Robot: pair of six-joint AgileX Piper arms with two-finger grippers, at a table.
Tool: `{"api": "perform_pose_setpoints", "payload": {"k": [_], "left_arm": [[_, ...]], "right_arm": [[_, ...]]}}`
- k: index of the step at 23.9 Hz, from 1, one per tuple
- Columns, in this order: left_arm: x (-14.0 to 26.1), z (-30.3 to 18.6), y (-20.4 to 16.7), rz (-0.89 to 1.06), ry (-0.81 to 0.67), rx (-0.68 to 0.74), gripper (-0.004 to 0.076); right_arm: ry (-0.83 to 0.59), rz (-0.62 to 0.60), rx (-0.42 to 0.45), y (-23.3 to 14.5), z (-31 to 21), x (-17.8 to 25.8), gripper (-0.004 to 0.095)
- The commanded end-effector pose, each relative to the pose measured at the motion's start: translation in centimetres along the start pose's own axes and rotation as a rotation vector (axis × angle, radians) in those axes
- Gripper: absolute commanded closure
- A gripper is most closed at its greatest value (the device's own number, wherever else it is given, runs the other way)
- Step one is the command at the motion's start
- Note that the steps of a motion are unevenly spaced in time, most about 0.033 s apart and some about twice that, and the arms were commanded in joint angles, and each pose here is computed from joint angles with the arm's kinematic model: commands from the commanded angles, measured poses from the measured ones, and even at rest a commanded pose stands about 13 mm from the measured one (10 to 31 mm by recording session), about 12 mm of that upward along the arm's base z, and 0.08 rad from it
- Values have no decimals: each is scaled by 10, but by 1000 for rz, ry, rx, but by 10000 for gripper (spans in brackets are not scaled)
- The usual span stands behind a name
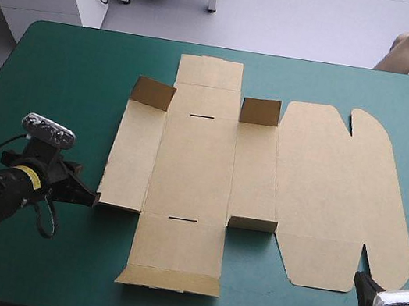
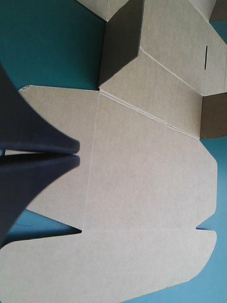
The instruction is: Fold the box
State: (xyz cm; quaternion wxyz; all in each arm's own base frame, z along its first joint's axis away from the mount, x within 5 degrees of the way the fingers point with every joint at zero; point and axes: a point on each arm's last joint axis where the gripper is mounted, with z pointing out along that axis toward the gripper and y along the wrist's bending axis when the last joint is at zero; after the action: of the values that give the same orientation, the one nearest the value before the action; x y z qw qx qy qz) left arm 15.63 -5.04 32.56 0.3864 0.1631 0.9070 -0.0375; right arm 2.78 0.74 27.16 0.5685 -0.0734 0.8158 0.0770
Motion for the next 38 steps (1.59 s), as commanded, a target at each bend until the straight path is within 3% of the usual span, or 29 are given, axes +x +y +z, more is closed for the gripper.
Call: {"api": "perform_pose_setpoints", "payload": {"k": [1, 10, 16, 20, 25, 27, 30, 32, 38], "left_arm": [[-15, 7, 12, -33, -40, 3, 718], [-13, 37, 75, -381, -55, 226, 719], [-8, 79, 115, -588, 112, 394, 719], [-6, 113, 124, -669, 259, 629, 719], [3, 135, 129, -726, 301, 651, 710], [2, 140, 122, -686, 316, 674, 643], [-3, 146, 107, -624, 330, 696, 417], [-5, 149, 105, -611, 324, 675, 321], [-5, 153, 109, -619, 293, 615, 303]], "right_arm": [[-77, -16, 6, 0, -2, -13, 928], [-77, -16, 6, 0, -2, -13, 928], [-77, -16, 6, 0, -2, -13, 928], [-77, -16, 6, 0, -2, -13, 928], [-77, -16, 6, 0, -2, -13, 928], [-77, -16, 6, 0, -2, -13, 928], [-77, -16, 6, 0, -2, -13, 928], [-77, -16, 6, 0, -2, -13, 928], [-77, -16, 6, 0, -2, -13, 928]]}}
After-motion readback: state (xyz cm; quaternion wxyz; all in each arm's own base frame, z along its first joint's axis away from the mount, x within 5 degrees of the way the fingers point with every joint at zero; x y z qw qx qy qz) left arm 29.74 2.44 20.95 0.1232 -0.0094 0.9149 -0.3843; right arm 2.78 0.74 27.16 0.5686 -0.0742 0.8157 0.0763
